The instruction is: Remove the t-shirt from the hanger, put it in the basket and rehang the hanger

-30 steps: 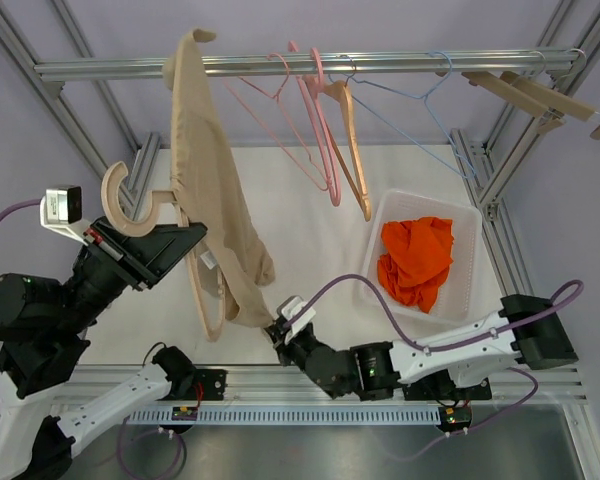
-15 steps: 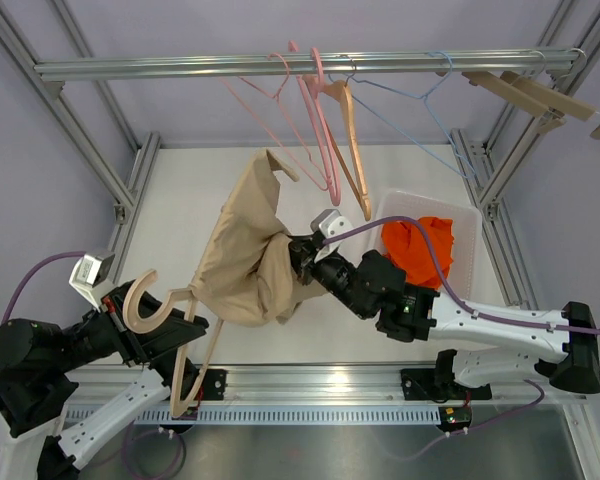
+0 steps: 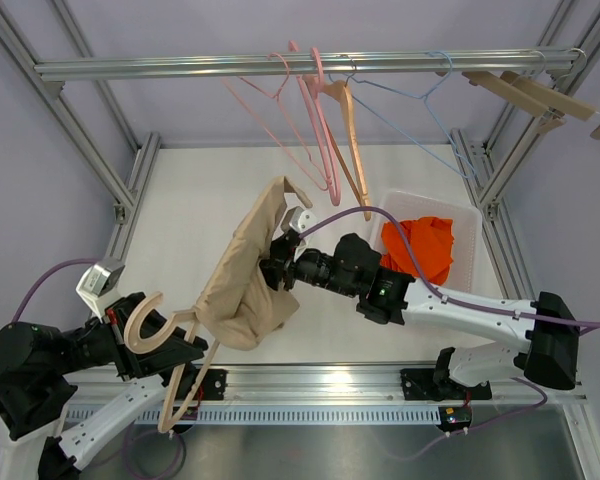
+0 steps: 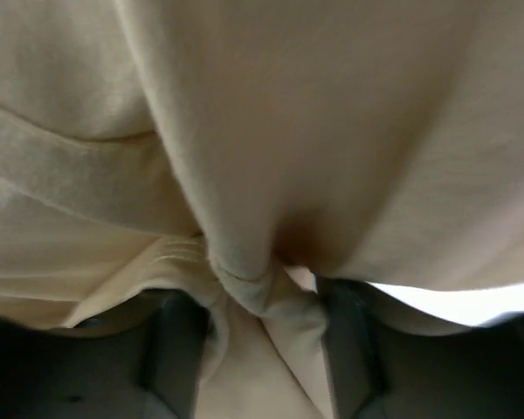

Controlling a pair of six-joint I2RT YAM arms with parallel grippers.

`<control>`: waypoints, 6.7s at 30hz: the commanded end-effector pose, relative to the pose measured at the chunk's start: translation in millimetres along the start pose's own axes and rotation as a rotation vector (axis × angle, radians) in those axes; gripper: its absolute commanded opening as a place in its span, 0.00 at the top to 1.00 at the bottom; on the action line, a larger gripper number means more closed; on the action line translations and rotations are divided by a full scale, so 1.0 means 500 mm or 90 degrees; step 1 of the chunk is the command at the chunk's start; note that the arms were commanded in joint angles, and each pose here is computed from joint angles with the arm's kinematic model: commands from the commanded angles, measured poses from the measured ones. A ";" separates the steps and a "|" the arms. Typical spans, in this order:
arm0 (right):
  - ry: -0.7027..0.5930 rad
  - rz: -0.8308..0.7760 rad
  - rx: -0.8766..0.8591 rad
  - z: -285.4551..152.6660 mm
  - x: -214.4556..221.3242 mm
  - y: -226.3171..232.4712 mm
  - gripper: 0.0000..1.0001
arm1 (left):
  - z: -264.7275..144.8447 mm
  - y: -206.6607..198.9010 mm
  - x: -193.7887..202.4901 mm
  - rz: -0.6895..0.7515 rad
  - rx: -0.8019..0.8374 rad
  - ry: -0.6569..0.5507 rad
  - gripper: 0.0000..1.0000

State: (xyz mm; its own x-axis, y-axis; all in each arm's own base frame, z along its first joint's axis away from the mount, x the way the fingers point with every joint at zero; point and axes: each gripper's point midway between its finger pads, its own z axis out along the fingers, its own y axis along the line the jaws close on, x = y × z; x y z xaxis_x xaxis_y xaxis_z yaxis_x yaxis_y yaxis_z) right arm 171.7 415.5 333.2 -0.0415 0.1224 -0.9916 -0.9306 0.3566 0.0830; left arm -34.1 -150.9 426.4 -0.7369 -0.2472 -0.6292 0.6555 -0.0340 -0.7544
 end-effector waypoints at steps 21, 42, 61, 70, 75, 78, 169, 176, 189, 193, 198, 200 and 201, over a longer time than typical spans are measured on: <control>-0.297 0.004 0.284 -0.297 -0.473 -0.117 1.00 | -0.065 0.105 0.081 0.091 -0.133 0.077 1.00; -0.203 -0.150 0.663 -0.493 -0.648 -0.270 1.00 | -0.099 0.258 -0.017 0.102 -0.375 -0.107 1.00; -0.074 0.074 0.980 -0.649 -0.045 -0.478 1.00 | -0.024 0.267 -0.068 0.117 -0.349 -0.131 1.00; 0.041 0.230 1.068 -0.681 0.219 -0.501 0.71 | 0.016 0.274 -0.087 0.121 -0.338 -0.128 1.00; 0.039 0.269 1.025 -0.666 0.224 -0.485 0.28 | 0.029 0.287 -0.100 0.124 -0.354 -0.132 1.00; 0.026 0.266 0.983 -0.670 0.151 -0.455 0.10 | 0.035 0.306 -0.105 0.133 -0.374 -0.132 1.00; 0.011 0.297 0.487 -0.505 -0.025 -0.262 0.00 | 0.073 0.562 -0.655 -0.050 -0.374 -0.319 1.00; 0.021 0.300 0.486 -0.493 -0.017 -0.270 0.00 | 0.082 0.586 -0.682 -0.083 -0.352 -0.328 1.00; 0.026 0.294 0.494 -0.490 -0.014 -0.279 0.01 | 0.082 0.628 -0.703 -0.110 -0.349 -0.330 1.00; 0.019 0.293 0.496 -0.495 -0.018 -0.278 0.01 | 0.094 0.605 -0.731 -0.101 -0.330 -0.328 1.00; 0.013 0.293 0.496 -0.497 -0.019 -0.276 0.01 | 0.086 0.626 -0.728 -0.113 -0.355 -0.329 1.00; 0.014 0.295 0.494 -0.496 -0.017 -0.276 0.01 | 0.083 0.642 -0.722 -0.118 -0.363 -0.324 1.00; 0.015 0.295 0.491 -0.495 -0.016 -0.274 0.01 | 0.081 0.657 -0.713 -0.126 -0.370 -0.322 1.00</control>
State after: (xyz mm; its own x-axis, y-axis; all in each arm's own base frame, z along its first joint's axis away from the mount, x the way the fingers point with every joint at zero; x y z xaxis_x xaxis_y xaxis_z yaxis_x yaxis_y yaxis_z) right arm 209.8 133.0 298.8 -0.3860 0.3948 -0.8338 -0.2800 0.8110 0.5136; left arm 440.8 -114.7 408.3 -0.5797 -0.7153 -0.3903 0.1944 0.3438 -0.9187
